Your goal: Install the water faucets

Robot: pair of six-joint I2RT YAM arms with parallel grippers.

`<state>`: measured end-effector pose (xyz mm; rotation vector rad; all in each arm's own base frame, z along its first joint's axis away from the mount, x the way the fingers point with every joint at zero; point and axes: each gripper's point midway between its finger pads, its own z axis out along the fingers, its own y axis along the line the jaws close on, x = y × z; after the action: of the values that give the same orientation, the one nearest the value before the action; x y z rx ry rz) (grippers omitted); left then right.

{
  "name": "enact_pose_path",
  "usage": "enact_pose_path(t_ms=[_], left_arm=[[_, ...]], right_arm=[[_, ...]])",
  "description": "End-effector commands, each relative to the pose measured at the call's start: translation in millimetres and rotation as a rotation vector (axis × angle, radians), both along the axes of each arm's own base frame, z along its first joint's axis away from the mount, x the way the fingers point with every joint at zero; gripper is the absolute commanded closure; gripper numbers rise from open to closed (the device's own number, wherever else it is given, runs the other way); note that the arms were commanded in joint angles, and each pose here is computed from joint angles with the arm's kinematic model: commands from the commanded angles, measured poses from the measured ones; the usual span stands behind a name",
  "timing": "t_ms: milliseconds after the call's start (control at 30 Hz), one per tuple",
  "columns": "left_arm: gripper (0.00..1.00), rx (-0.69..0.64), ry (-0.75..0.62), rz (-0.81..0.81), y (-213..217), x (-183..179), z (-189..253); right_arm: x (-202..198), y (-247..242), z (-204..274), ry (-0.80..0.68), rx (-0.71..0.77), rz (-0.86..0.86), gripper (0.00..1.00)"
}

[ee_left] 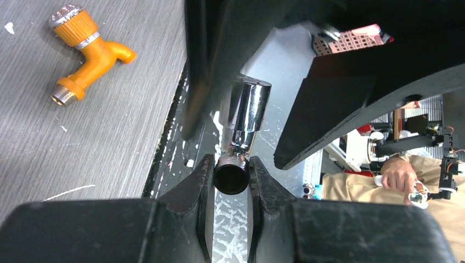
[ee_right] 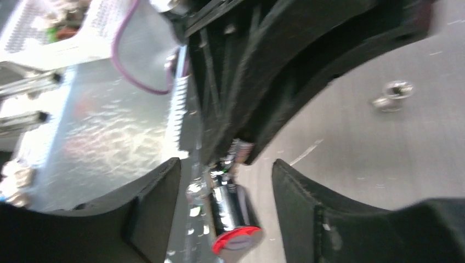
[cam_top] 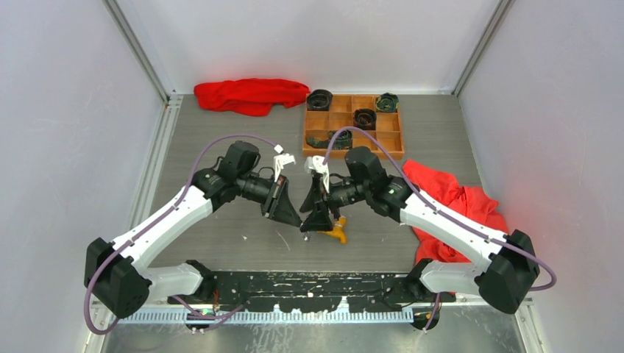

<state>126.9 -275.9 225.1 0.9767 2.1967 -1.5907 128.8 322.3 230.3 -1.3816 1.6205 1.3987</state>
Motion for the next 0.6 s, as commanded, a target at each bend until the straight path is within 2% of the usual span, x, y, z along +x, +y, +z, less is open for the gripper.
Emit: enact_pose_path(t_ms=[0, 100, 167, 400, 567], left_arm=[[1.0, -0.063, -0.085, 0.012, -4.9, 5.4, 26.2], [1.0, -0.071, -0.101, 0.032, -4.0, 8.6, 28.6], [1.0, -0.075, -0.103, 0.042, -4.3, 10.2, 29.7], [1.0, -0.089, -0.1, 0.057, -6.2, 12.2, 31.6], [1.0, -0.117, -0.149, 0.162, -7.0, 26.9, 41.2]], right_arm=[[49.1, -6.0, 39.4, -0.164, 0.113, -0.304, 0.25], [61.9, -22.6, 57.4, -0.204, 0.196, -0.446, 0.07], [65.2, -30.8, 66.0, -0.22, 0.247, -0.494, 0.0], [74.5, -44.8, 72.6, -0.189, 0.303, -0.596, 0.0], [75.9, -62.0, 87.5, -0.073, 0.458, -0.604, 0.0]])
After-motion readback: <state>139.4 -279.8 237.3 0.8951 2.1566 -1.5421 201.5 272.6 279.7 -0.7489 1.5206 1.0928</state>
